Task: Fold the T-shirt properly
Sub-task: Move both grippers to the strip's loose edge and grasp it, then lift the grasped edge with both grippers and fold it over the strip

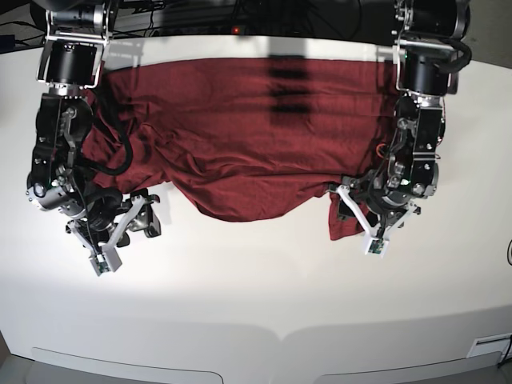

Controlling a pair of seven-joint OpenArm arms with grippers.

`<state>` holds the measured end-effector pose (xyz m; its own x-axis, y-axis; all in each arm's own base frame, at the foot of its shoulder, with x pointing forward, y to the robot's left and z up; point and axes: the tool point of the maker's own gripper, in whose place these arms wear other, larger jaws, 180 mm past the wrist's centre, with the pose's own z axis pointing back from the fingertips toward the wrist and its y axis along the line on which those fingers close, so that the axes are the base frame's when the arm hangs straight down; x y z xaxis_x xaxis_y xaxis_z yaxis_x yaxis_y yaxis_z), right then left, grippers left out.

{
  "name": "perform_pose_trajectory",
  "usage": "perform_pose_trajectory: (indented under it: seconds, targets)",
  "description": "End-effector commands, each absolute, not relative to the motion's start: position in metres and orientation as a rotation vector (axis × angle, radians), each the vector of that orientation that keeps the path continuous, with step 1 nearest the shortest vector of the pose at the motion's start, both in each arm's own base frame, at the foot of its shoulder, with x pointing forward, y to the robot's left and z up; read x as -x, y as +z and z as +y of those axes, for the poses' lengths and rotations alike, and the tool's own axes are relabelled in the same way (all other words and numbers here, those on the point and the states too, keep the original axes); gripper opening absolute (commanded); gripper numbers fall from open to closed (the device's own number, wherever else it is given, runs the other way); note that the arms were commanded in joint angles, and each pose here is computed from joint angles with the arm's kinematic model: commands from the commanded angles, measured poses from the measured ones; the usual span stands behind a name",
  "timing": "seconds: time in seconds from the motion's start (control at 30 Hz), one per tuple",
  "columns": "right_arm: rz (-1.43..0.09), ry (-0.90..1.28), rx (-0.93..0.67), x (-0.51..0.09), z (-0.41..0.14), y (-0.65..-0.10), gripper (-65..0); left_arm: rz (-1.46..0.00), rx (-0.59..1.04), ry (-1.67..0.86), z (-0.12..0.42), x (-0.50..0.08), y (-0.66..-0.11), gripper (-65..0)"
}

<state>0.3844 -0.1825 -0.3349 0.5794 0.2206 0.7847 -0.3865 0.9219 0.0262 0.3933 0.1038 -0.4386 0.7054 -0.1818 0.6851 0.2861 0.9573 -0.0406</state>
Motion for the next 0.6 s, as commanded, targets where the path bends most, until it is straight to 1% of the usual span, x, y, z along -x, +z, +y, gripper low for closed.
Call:
perform_pose_trajectory:
  seconds: [0.0, 0.03, 0.07, 0.13, 0.17, 0.27, 0.4, 0.57]
  targets:
    - [-0.949, 0.372, -0.198, -0.395, -0.185, -0.314, -26.0, -0.735, 0.141, -0.262, 0.105, -0.397, -0.437, -33.5]
    - [-0.948, 0.373, -0.196, -0.395, -0.185, -0.315, -26.0, -0.726, 0.142, -0.26, 0.105, -0.395, -0.439, -37.5]
    - [-0.948, 0.373, -0.196, -0.395, -0.185, -0.315, -26.0, -0.719, 0.143, -0.258, 0.105, -0.394, -0.44, -43.4]
    - [-0.941, 0.372, -0.197, -0.394, -0.185, -0.316, -26.0, -0.719, 0.15, -0.255, 0.105, -0.396, -0.438, -58.7]
    - [-0.936, 0.372, -0.197, -0.392, -0.185, -0.318, -26.0, -0.725, 0.149, -0.256, 0.104, -0.397, -0.436, -65.0]
    - [-0.884, 0.367, -0.227, -0.38, -0.181, -0.332, -26.0, -0.741, 0.146, -0.26, 0.104, -0.4, -0.429, -65.0]
    - [-0.755, 0.388, -0.323, -0.352, -0.162, -0.355, -26.0, -0.78, 0.142, -0.268, 0.103, -0.406, -0.416, -65.0]
    - [-0.731, 0.425, -0.354, -0.347, -0.146, -0.361, -26.0, -0.807, 0.136, -0.273, 0.103, -0.414, -0.406, -65.0]
